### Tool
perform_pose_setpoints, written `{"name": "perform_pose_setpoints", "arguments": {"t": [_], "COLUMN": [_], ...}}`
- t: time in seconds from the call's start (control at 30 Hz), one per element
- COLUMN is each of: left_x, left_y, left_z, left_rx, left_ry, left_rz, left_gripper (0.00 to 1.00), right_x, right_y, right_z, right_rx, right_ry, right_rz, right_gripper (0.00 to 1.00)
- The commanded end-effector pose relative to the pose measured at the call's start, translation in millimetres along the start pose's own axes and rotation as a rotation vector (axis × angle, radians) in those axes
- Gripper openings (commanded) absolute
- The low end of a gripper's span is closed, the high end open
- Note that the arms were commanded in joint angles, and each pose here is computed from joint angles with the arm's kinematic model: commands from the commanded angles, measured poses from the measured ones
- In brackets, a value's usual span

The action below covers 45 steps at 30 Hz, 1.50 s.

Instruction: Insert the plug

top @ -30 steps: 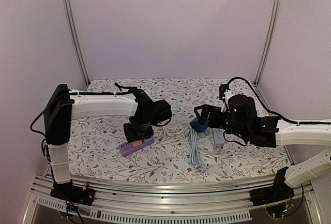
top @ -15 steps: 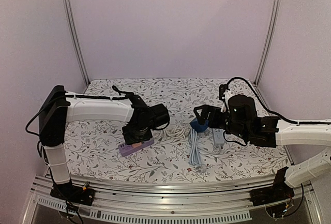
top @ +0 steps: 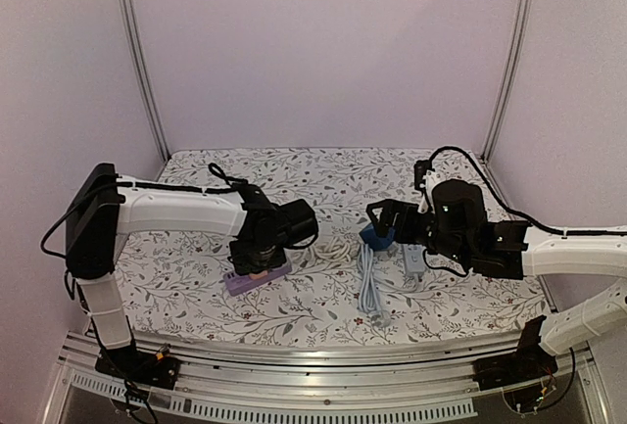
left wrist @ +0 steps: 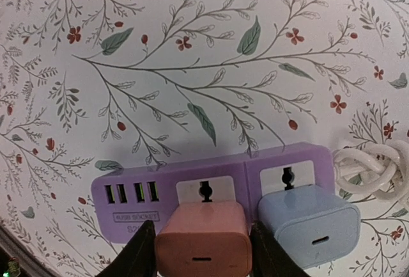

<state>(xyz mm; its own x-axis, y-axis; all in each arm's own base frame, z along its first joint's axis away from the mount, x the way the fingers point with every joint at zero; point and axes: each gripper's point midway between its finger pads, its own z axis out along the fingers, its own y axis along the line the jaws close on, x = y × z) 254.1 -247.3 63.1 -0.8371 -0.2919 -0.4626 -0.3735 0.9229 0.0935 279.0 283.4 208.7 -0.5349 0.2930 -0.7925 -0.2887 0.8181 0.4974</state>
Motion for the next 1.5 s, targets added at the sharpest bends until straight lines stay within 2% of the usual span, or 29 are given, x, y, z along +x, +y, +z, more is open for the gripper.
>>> {"name": "perform_pose_setpoints", "arguments": {"t": [0.0,0.1,0.17,0.27,0.4,0.63,1.13,1.3,1.37,1.47], "left_x": [24,15,11,7,7,-4,-77,-76,-69,-55], "left_y": [11,6,3,3,1,-6,12,4,-3,-18], "left_z": [15,5,-2,-8,-10,-29,-113,-116,-111,-100], "left_rx": [-0.021,0.011,0.034,0.048,0.057,0.126,0.295,0.342,0.369,0.425], "left_ry": [0.068,0.047,0.034,0.015,0.015,-0.022,-0.315,-0.403,-0.391,-0.359], "left_rz": [0.091,0.103,0.11,0.121,0.136,0.139,0.154,0.269,0.304,0.344], "left_gripper": [0.04,0.11,0.4,0.72,0.99,0.99,0.99,0.99,0.99,0.93], "right_x": [-1,-1,-1,0,0,1,4,5,6,8], "right_y": [-7,-6,-4,-2,0,4,11,10,8,7], "right_z": [-4,-3,-3,-4,-6,-6,-8,-5,-3,1], "right_rx": [0.016,0.009,0.001,-0.011,-0.024,-0.048,-0.098,-0.09,-0.076,-0.065], "right_ry": [-0.012,-0.008,-0.005,0.001,0.002,0.006,0.015,0.019,0.017,0.022], "right_rz": [-0.017,-0.019,-0.02,-0.019,-0.017,-0.026,-0.067,-0.077,-0.079,-0.083], "right_gripper": [0.99,0.99,0.99,0.99,0.99,0.99,0.99,0.99,0.99,0.99]}}
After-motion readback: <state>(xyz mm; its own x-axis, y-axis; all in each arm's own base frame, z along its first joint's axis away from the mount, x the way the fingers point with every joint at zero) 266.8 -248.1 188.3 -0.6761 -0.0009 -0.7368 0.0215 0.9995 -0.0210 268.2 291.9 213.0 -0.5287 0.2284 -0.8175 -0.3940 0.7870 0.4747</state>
